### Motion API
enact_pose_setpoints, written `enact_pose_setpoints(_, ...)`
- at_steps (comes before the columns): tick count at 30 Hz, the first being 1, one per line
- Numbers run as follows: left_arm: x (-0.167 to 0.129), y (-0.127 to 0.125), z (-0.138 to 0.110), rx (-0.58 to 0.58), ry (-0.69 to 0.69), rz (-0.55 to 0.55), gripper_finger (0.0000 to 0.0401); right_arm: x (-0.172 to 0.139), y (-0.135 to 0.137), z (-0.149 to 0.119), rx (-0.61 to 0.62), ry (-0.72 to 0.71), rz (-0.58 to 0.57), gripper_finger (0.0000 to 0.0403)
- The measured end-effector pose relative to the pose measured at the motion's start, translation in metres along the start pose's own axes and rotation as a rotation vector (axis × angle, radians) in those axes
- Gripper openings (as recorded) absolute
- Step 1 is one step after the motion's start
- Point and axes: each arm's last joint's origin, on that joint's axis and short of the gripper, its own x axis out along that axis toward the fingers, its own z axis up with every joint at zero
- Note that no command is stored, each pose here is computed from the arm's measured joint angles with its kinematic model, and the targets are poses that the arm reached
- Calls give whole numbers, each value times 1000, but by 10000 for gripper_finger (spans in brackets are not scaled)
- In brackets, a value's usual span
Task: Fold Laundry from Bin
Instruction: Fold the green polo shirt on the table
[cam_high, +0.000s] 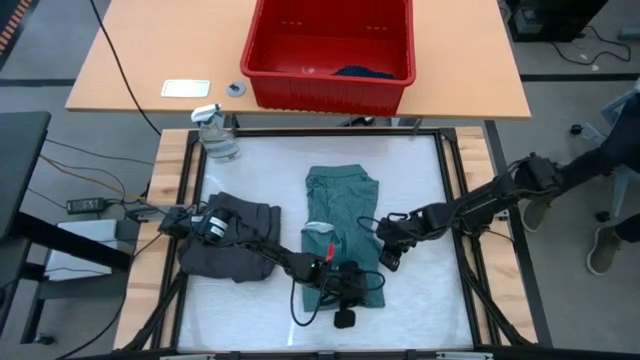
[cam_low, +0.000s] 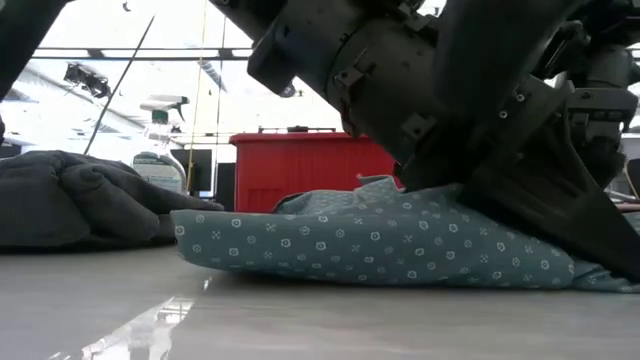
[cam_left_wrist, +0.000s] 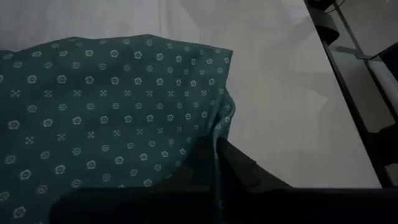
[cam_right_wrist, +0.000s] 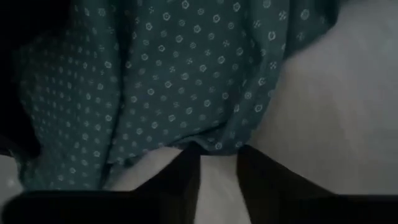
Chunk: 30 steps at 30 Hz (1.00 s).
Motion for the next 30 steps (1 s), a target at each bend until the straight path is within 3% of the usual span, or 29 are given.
enact_pose_setpoints(4,-1,-2,0,-5,2,-2,6,0,0,3,-85,-16,19,21)
enact_pose_setpoints(10,-5,-5,3,-27,9,-34,4,0,-1,9,-158,-57,20,6)
enact_pose_setpoints(13,-11,-12,6,-8,11,-78,3,-2,-5,11,-191,-114,-59,5)
enact_pose_setpoints(22,-20,-25,11,40,18,-174,2,-7,-11,13,-453,-174,-239,2)
enact_pose_setpoints(26,-20,-23,12,2,12,-162,4,-6,-13,11,-432,-127,-218,23)
enact_pose_setpoints(30,-28,-18,23,-136,1,-178,32,-12,-16,7,-347,-85,-205,87)
